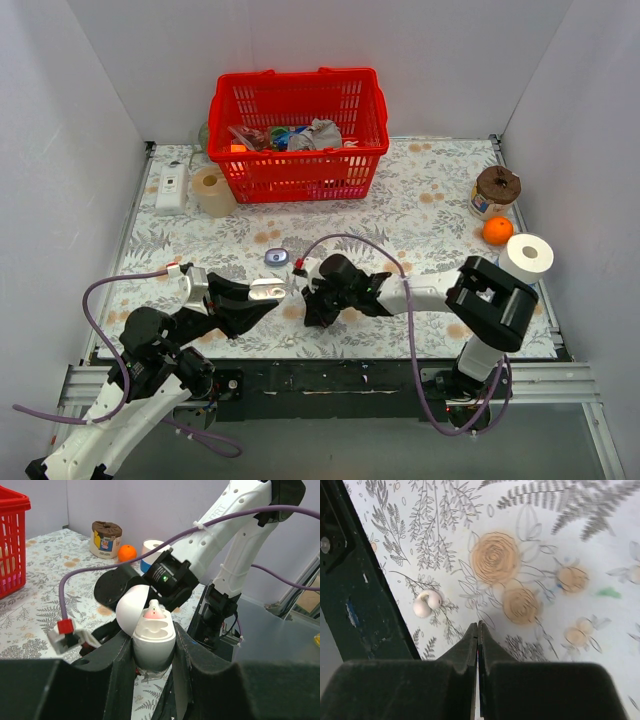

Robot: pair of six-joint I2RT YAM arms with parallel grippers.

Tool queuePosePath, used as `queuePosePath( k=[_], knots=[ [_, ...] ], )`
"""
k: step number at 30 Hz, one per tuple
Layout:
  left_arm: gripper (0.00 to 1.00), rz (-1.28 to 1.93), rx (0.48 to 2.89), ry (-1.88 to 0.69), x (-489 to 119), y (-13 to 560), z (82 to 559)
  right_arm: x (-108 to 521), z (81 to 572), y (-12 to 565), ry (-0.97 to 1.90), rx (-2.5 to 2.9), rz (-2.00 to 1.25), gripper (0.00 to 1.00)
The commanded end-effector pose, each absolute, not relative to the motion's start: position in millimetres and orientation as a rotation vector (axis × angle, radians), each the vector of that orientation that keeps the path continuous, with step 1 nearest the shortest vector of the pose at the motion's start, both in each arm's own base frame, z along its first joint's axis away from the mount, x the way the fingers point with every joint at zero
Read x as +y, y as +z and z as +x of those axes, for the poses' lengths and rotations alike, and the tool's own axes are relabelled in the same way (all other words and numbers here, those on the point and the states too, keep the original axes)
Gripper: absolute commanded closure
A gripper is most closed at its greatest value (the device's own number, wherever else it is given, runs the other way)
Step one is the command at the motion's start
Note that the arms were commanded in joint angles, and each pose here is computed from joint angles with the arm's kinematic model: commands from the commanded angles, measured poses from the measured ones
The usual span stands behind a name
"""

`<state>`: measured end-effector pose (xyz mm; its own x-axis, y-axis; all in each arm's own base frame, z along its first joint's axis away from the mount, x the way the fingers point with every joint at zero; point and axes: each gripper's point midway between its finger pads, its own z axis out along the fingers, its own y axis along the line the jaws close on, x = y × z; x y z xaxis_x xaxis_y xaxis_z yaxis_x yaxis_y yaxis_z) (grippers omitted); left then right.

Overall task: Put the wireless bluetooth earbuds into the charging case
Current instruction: Pick up the earbud from the center of the board.

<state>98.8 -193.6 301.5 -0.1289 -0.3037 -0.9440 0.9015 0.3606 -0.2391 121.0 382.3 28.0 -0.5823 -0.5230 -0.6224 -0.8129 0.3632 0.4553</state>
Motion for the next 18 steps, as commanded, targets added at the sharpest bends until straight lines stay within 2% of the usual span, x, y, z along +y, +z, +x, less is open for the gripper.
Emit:
queuePosePath(
  k=[1, 7, 10, 18],
  knots=[
    [1.00, 0.614, 1.256, -1.132, -188.6, 314.9, 96.5, 368.1, 135.9, 65.1, 0.997, 2.165, -1.091, 0.99],
    [1.00, 0.621, 1.247, -1.128, -189.7, 314.8, 97.5, 381.4, 76.1, 64.4, 1.161, 2.141, -1.307, 0.99],
    [1.00, 0.622, 1.243, -1.140, -190.0, 316.0, 95.6, 386.4, 62.3, 55.7, 1.183, 2.159, -1.336, 0.99],
    [1.00, 0.621, 1.251, -1.142, -187.7, 316.5, 92.6, 396.6, 62.8, 49.9, 1.217, 2.161, -1.321, 0.99]
  ],
)
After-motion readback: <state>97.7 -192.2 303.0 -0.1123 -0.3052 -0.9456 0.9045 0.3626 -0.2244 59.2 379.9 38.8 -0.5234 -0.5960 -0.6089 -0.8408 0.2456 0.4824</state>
